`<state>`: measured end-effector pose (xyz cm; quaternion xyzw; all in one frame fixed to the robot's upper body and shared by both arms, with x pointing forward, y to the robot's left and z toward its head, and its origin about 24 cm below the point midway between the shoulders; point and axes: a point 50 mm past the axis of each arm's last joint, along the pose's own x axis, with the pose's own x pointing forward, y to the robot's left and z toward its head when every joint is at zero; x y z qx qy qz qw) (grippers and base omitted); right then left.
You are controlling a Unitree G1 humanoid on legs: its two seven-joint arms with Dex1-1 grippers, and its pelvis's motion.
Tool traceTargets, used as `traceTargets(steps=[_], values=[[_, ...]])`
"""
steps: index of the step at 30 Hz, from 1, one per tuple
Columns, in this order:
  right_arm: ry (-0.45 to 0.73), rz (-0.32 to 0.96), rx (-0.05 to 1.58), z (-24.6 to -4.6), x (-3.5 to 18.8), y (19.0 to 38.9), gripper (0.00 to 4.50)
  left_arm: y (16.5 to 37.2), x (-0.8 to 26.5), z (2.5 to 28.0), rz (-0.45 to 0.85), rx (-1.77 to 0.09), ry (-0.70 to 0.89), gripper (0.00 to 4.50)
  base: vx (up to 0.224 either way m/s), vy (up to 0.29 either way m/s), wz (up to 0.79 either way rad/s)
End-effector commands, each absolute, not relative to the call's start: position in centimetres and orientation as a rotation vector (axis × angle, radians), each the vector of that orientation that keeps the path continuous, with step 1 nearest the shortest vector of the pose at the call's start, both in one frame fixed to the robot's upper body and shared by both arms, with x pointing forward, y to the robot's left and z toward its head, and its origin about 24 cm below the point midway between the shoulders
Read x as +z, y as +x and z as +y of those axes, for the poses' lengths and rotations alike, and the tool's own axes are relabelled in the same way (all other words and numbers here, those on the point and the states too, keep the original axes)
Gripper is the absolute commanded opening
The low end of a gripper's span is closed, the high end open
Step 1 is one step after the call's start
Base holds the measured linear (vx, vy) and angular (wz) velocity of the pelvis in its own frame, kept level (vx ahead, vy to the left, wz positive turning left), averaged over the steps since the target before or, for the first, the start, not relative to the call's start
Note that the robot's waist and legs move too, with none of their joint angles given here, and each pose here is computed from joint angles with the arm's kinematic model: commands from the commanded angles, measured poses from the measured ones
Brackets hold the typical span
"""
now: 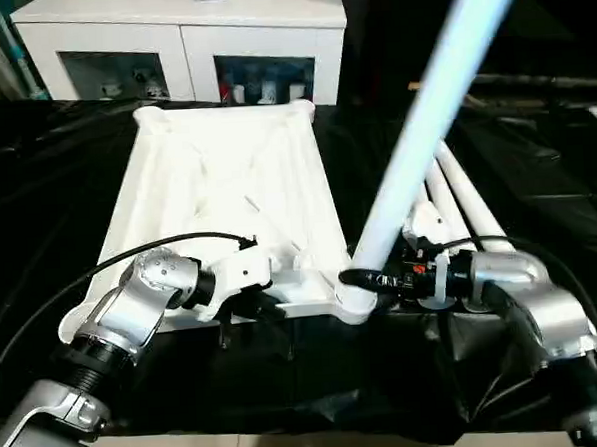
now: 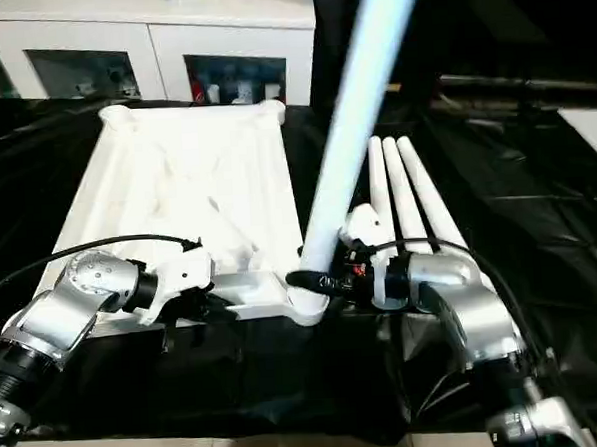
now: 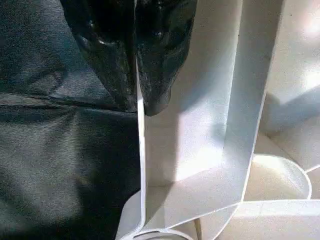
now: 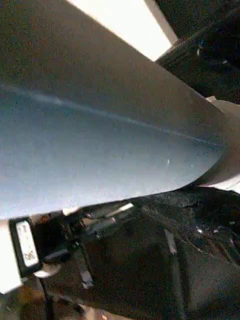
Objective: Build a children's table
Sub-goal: Insert table leg to table base
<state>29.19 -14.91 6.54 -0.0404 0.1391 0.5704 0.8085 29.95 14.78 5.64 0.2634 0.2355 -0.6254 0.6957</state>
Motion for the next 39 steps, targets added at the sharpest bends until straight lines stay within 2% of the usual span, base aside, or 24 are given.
traceTargets(steps=[1,6,16,22,27,30,39], values=[[-0.087,0.576,1.252,-16.0,2.4,27.5,1.85,30.2,6.3,14.9,0.501,-1.385,0.627,0.00,0.000,0.000,0.00],[-0.132,0.604,1.317,-15.9,2.4,27.6,1.85,30.2,6.3,15.0,0.502,-1.390,0.643,0.00,0.000,0.000,0.00],[-0.120,0.586,1.344,-15.6,1.2,26.6,1.85,29.9,6.3,15.0,0.493,-1.427,0.653,0.00,0.000,0.000,0.00],[-0.067,0.507,1.283,-15.6,0.6,26.2,1.85,30.0,6.7,15.1,0.479,-1.459,0.669,0.00,0.000,0.000,0.00],[-0.045,0.535,1.221,-16.2,-0.7,25.5,1.85,30.1,6.8,15.1,0.480,-1.459,0.667,0.00,0.000,0.000,0.00],[-0.054,0.560,1.274,-15.9,-1.2,24.5,1.85,30.0,6.7,15.0,0.485,-1.473,0.668,0.00,0.000,0.000,0.00],[-0.114,0.601,1.387,-15.7,-1.6,23.7,1.85,29.9,6.8,15.2,0.498,-1.546,0.704,0.00,0.000,0.000,0.00]])
